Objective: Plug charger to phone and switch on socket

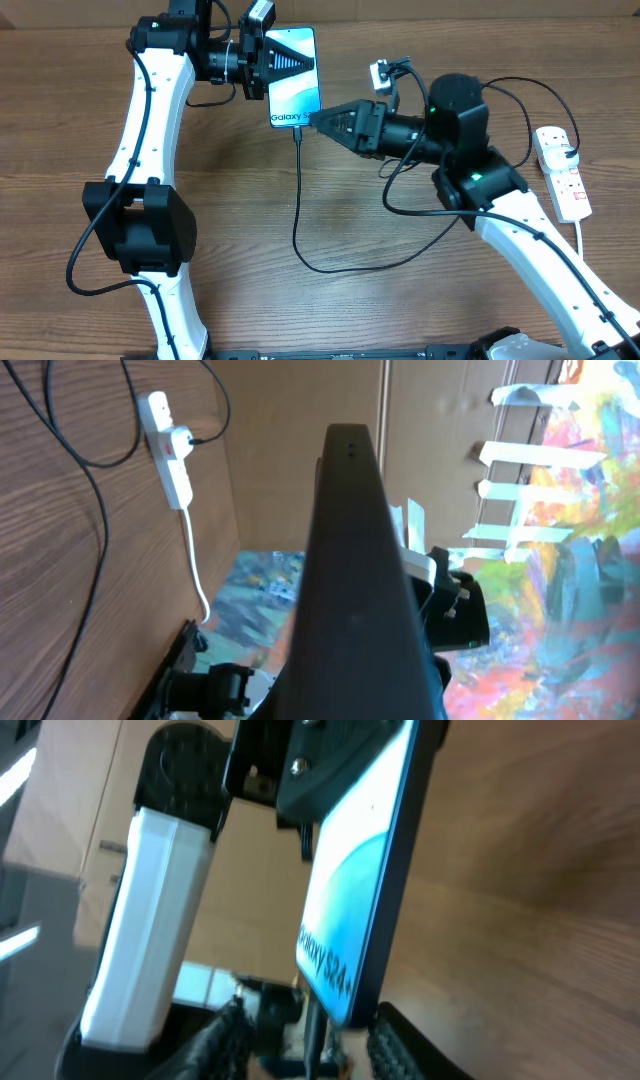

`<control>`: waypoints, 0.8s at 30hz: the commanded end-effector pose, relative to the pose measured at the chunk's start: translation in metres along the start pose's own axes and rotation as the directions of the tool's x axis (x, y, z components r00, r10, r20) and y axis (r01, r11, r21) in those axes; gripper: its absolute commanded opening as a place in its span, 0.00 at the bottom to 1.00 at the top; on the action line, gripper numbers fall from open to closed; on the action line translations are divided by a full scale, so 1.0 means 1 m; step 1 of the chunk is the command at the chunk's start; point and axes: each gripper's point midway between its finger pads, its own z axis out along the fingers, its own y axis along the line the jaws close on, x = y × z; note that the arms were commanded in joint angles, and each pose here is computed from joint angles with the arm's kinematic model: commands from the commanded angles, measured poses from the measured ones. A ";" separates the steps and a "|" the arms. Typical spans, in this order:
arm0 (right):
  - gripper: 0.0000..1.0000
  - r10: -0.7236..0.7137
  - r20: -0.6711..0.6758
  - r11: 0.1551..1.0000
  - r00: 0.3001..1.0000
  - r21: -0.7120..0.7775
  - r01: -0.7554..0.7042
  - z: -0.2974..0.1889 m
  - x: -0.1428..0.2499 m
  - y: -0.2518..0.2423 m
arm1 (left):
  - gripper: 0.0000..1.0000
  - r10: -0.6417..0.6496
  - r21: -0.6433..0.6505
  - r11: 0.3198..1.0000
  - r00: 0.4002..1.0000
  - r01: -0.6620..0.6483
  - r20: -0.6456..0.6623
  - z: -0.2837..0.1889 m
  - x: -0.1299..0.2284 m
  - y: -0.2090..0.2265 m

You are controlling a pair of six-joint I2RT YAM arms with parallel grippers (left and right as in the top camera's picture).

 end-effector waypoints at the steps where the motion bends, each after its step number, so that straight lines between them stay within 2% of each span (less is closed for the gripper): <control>1: 0.43 -0.037 -0.119 0.997 0.992 -0.067 0.029 -0.007 0.017 0.007 | 0.04 0.063 0.023 0.998 0.998 -0.063 -0.011 0.002 0.011 -0.025; 3: 0.59 -0.019 -0.137 0.999 0.990 -0.047 0.013 -0.007 0.022 0.001 | 0.04 0.056 0.023 0.998 0.998 -0.055 -0.019 0.005 0.013 -0.025; 5: 0.61 0.002 -0.155 1.000 0.988 -0.024 -0.006 -0.007 0.028 -0.005 | 0.04 0.057 0.024 0.998 0.998 -0.057 -0.029 0.009 0.015 -0.025; 7: 0.60 0.013 -0.177 1.000 0.984 -0.009 -0.015 -0.006 0.035 -0.010 | 0.04 0.058 0.024 0.998 0.998 -0.057 -0.037 0.013 0.016 -0.025; 12: 0.50 0.012 -0.211 1.000 0.977 -0.018 -0.016 -0.005 0.043 -0.008 | 0.04 0.058 0.026 0.998 0.997 -0.056 -0.049 0.017 0.019 -0.025; 24: 0.51 0.034 -0.227 0.999 0.973 -0.028 -0.041 -0.005 0.046 -0.005 | 0.04 0.058 0.027 0.998 0.996 -0.057 -0.067 0.025 0.022 -0.026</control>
